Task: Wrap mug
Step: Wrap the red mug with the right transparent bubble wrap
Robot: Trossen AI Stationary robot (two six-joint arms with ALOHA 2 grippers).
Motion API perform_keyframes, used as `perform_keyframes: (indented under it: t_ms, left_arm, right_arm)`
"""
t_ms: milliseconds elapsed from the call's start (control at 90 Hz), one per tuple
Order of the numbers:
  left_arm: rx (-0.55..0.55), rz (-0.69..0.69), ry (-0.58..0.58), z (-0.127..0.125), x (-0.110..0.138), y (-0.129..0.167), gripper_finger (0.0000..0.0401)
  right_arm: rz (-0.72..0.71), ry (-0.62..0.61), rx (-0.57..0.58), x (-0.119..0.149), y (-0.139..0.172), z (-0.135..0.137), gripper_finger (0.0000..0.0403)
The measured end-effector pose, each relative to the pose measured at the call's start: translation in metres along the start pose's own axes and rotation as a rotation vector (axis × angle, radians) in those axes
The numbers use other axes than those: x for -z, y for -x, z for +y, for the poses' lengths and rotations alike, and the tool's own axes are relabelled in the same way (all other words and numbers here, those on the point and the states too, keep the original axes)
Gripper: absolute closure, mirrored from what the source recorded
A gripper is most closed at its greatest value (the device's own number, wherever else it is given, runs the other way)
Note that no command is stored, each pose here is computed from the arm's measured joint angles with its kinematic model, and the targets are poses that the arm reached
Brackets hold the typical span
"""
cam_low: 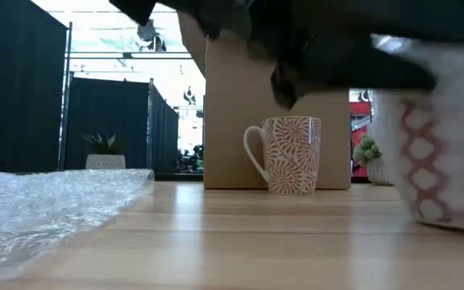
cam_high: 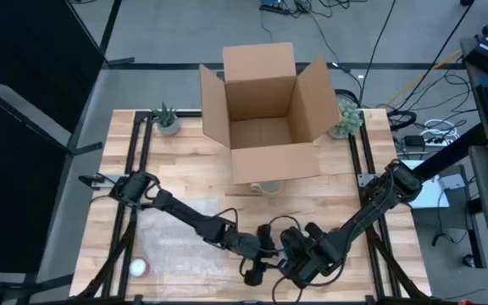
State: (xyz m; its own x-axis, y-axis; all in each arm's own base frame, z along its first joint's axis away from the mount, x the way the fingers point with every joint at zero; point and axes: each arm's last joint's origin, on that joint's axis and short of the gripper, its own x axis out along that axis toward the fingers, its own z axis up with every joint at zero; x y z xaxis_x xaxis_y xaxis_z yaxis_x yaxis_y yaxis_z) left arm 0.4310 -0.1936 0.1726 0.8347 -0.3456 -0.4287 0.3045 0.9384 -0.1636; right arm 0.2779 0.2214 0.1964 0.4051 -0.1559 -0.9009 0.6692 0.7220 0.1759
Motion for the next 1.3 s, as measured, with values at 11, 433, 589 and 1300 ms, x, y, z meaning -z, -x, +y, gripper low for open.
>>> perform_keyframes:
  t_ms: [11,433,589,1300]
  left_arm:
    - [0.000,-0.001,-0.004,0.000,0.000,0.000,0.0237]
    - [-0.240,0.038,0.136,0.027,0.001,0.002,0.0237]
    - [-0.214,0.079,0.112,0.030,0.003,0.003,0.0237]
    - [-0.109,-0.033,-0.080,0.020,-0.026,0.018,0.0237]
  right_arm:
    - [0.000,0.000,-0.001,0.000,0.000,0.000,0.0403]
    - [-0.015,-0.004,0.010,-0.002,-0.001,-0.001,0.0403]
    - [-0.010,-0.014,0.003,-0.001,0.000,0.000,0.0403]
    - [0.001,-0.007,0.008,-0.001,0.001,-0.001,0.0403]
